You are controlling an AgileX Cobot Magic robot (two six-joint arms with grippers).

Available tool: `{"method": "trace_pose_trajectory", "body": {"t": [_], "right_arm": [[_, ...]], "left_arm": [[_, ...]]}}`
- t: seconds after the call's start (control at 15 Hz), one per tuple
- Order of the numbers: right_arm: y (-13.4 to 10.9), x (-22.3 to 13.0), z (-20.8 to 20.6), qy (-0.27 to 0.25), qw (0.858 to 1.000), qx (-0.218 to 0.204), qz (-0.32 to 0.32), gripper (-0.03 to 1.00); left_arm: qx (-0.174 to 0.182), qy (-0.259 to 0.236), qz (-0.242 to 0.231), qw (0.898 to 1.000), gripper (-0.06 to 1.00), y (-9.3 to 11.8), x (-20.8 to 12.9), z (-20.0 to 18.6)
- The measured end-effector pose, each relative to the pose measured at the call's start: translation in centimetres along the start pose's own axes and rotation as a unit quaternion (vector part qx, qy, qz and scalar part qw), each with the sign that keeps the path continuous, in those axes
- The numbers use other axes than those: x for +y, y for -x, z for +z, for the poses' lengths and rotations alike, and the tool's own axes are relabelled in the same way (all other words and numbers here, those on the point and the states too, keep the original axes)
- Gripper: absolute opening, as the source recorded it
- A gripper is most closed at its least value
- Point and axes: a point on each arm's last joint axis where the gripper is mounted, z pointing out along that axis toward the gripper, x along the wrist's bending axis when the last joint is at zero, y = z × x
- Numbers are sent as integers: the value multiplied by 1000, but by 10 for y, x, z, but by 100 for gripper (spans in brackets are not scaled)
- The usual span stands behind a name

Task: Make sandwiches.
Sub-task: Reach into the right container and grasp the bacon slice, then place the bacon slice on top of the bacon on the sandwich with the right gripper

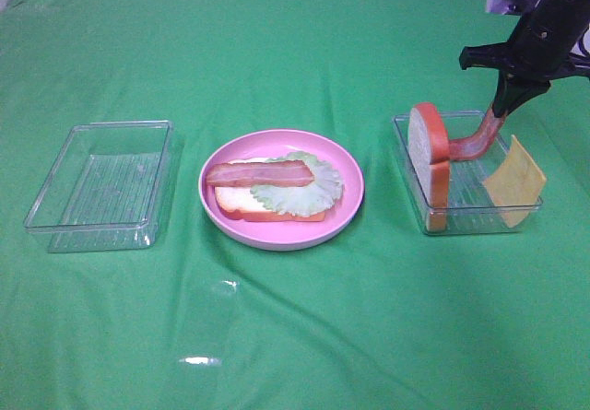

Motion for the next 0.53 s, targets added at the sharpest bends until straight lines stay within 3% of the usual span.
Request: {"method": "trace_pose_trajectory", "body": {"t": [0.2,0.33,0.53], "right_arm": [[-7,-3,-36,26,1000,14,1,3],[-20,-13,-93,69,997,43,-8,3],[-40,-24,-132,109,992,53,-37,3]], "left_arm": [[0,0,0,1000,97,0,0,0],[0,0,0,1000,97,0,0,0],[0,0,0,1000,97,0,0,0]]}}
